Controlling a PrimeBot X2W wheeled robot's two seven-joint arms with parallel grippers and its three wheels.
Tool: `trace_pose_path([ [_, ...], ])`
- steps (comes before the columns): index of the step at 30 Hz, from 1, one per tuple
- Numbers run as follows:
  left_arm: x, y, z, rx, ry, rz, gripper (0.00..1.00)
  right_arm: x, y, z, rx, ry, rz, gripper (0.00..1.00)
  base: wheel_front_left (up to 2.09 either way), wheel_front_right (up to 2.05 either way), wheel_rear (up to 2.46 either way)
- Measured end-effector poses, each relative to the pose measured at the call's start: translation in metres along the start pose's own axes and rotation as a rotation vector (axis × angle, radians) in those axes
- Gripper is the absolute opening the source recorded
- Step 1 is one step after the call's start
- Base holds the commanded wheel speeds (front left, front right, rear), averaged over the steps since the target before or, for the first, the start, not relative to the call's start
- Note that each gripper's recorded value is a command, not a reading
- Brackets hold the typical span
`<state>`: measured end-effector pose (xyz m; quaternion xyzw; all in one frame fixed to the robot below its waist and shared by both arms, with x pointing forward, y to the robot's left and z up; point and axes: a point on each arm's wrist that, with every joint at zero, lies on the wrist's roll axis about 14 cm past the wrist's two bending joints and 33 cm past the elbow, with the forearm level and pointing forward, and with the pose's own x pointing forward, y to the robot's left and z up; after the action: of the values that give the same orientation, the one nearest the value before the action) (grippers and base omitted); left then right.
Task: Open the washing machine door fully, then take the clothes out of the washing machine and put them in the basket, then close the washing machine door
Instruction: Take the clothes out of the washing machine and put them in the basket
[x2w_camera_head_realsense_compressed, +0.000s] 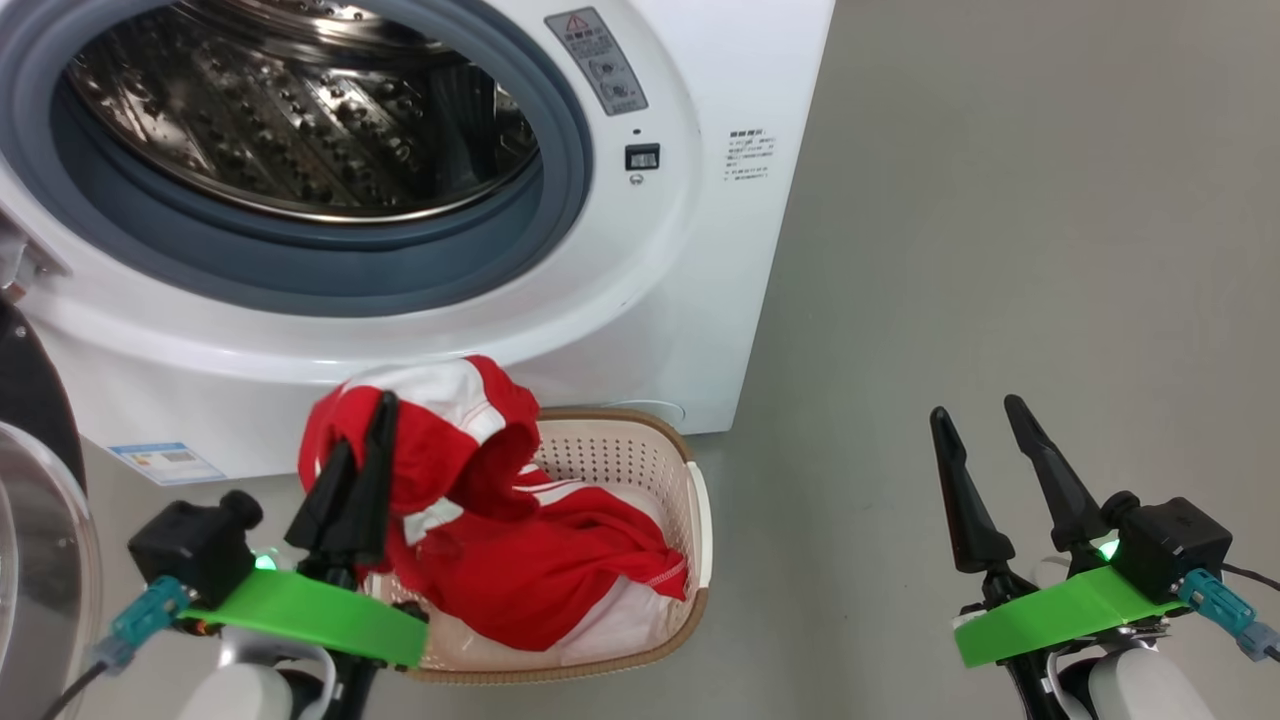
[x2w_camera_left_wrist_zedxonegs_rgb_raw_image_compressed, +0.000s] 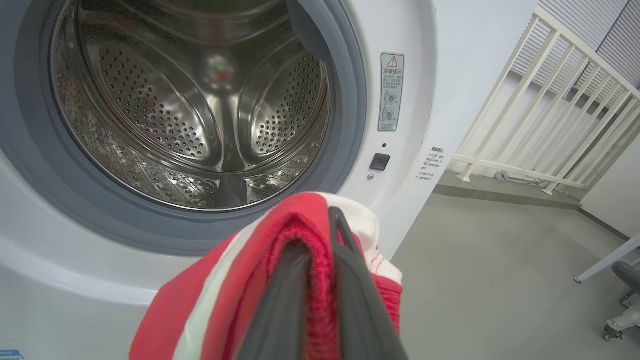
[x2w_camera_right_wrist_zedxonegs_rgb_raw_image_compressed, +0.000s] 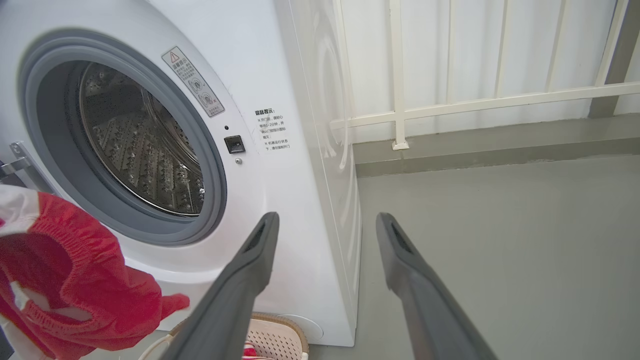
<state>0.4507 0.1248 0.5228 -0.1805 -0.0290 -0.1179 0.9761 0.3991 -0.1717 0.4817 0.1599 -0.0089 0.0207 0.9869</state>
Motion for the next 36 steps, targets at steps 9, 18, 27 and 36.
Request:
trace_pose_path([
  [9, 0.002, 0.009, -0.052, -0.068, 0.135, 0.048, 0.0, 0.002, -0.005, -0.013, 0.0, 0.037, -0.012, 1.0, 0.0, 0.0, 0.0],
  [18, 0.013, 0.03, -0.115, -0.169, 0.316, 0.15, 0.0, 0.01, -0.01, -0.028, -0.002, 0.075, -0.023, 1.0, 0.0, 0.0, 0.0],
  [27, 0.016, 0.038, -0.172, -0.225, 0.526, 0.202, 0.0, 0.012, -0.02, -0.042, -0.004, 0.115, -0.048, 1.0, 0.0, 0.0, 0.0],
  [36, 0.015, 0.042, -0.217, -0.262, 0.696, 0.222, 0.0, 0.022, -0.023, -0.056, 0.0, 0.145, -0.052, 1.0, 0.0, 0.0, 0.0],
])
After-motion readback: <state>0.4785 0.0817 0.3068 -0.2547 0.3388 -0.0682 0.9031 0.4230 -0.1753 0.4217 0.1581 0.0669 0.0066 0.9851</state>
